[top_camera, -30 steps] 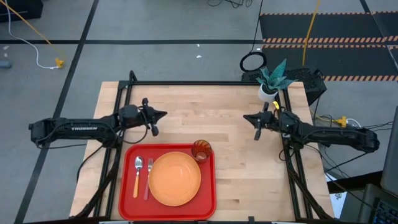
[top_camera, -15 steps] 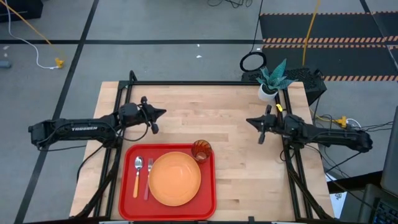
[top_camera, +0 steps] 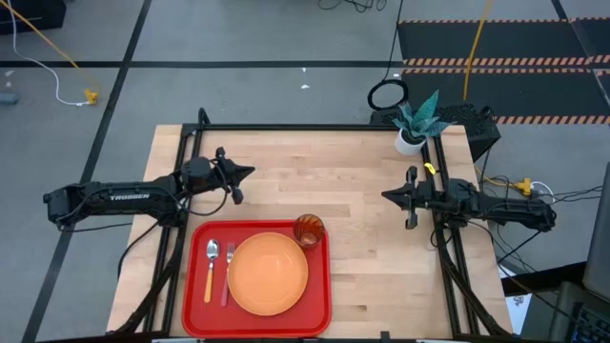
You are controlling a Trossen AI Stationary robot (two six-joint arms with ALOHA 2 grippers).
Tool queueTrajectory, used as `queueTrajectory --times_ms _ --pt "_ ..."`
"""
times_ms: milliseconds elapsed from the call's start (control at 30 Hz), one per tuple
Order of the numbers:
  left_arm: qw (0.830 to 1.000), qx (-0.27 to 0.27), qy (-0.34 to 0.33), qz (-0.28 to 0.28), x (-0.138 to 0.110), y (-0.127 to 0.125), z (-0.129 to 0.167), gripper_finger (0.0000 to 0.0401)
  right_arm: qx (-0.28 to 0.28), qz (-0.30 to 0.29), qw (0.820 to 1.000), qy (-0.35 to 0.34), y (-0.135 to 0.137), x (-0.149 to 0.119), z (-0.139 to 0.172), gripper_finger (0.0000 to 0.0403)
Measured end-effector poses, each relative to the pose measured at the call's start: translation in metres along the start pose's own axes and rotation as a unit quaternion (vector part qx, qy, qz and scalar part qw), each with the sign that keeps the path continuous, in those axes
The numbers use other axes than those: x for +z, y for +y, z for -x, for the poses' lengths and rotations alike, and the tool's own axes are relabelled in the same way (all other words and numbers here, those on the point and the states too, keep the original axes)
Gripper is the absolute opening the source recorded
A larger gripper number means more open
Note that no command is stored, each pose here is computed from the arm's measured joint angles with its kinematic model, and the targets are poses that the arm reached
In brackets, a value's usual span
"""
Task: Pick and place plate/cup/fork/spoon on tray
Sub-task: Return to Home Position
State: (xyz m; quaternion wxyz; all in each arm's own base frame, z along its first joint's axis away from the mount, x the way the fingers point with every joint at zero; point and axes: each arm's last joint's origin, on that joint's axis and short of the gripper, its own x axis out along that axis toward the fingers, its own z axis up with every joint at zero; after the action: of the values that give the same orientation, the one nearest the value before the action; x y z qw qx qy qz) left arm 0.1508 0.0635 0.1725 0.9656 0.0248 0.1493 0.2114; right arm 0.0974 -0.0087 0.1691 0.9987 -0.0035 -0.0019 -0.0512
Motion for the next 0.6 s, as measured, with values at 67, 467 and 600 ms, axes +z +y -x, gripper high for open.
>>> queueTrajectory --times_ms 67,467,600 --pt "1.000 0.000 0.000 0.000 0.0000 0.0000 0.0000 0.0017 -0.004 -0.002 1.000 -0.003 -0.0001 0.0001 0.0014 0.0000" --pt "1.000 0.001 -0.004 0.000 0.0007 0.0001 0.0000 0.0017 -0.015 -0.019 1.000 0.015 -0.0008 -0.0033 0.0012 0.0000" --pt "1.000 0.001 -0.004 0.000 0.0008 0.0002 0.0000 0.0017 -0.009 -0.027 0.999 0.017 0.0002 -0.0036 0.0012 0.0000"
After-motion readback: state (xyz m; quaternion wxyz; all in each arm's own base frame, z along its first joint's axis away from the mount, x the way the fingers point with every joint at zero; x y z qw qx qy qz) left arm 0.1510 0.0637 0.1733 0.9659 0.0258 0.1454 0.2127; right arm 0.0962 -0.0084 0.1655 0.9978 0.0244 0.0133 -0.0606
